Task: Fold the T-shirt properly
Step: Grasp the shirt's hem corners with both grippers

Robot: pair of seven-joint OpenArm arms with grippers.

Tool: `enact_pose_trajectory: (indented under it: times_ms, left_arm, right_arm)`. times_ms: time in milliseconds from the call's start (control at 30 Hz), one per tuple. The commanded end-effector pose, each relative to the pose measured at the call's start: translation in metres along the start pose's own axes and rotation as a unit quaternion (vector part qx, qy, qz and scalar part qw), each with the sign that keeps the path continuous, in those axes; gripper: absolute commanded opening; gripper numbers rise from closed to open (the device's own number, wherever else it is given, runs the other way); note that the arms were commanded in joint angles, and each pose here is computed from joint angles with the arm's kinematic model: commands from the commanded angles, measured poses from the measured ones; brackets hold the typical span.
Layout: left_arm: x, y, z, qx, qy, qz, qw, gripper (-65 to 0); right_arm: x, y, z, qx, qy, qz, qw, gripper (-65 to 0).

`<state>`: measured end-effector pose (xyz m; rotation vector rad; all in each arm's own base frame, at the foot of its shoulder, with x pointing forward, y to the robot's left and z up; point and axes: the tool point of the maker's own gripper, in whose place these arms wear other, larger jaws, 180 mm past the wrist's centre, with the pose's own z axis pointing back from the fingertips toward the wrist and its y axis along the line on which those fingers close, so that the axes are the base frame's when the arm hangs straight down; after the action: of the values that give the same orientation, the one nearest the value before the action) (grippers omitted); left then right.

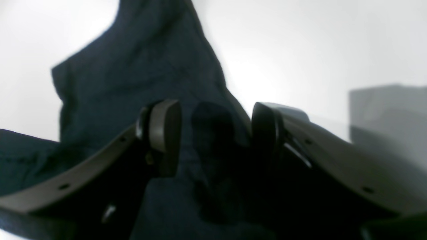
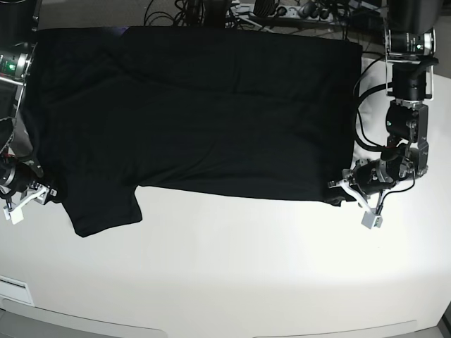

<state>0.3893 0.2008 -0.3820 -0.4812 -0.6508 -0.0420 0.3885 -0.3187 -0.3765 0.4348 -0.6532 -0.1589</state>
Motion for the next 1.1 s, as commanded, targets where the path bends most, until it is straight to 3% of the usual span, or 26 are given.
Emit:
enact_pose_trajectory:
  times_ms: [0, 367, 433, 533, 567, 700, 833, 967, 1067]
  left_arm:
    - [-0.012, 0.018, 0.004, 0.041, 0.036, -0.009, 0.998, -65.0]
    - [-0.012, 0.018, 0.004, 0.041, 0.036, -0.009, 0.998, -65.0]
    - [-0.012, 0.018, 0.004, 0.041, 0.036, -0.009, 0.998, -65.0]
    - [-0.012, 0.018, 0.004, 0.039, 0.036, -0.012, 0.999, -65.0]
    - [-0.012, 0.015, 0.004, 0.032, 0.036, -0.019, 0.999, -65.0]
    - [-0.008, 0.005, 0.004, 0.004, 0.033, -0.055, 0.998, -65.0]
    - [0.015, 0.001, 0.006, -0.003, -0.01, -0.086, 0.996, -65.0]
    - [0.043, 0.006, 0.009, 0.025, -0.053, -0.123, 0.991, -65.0]
    - [0.056, -0.005, 0.011, 0.004, -0.063, -0.149, 0.987, -65.0]
  right_arm:
    - [0.022, 0.006, 0.006, 0.009, -0.027, 0.011, 0.9995, -29.0]
    - [0.028, 0.015, 0.001, 0.021, -0.042, 0.028, 0.9985, -30.1]
    - [0.029, 0.016, 0.001, 0.024, -0.044, 0.028, 0.9984, -36.8]
    - [0.03, 0.024, 0.0, 0.04, -0.048, 0.04, 0.9972, -61.0]
    - [0.031, 0.026, 0.001, 0.048, -0.05, 0.04, 0.9968, -65.0]
    - [0.035, 0.04, 0.005, 0.066, -0.047, 0.075, 0.9939, -65.0]
    - [0.046, 0.064, 0.018, 0.097, -0.049, 0.103, 0.9888, -65.0]
    - [0.047, 0.067, 0.037, 0.084, -0.058, 0.151, 0.9832, -65.0]
    - [0.035, 0.07, 0.049, 0.074, -0.049, 0.192, 0.9773, -65.0]
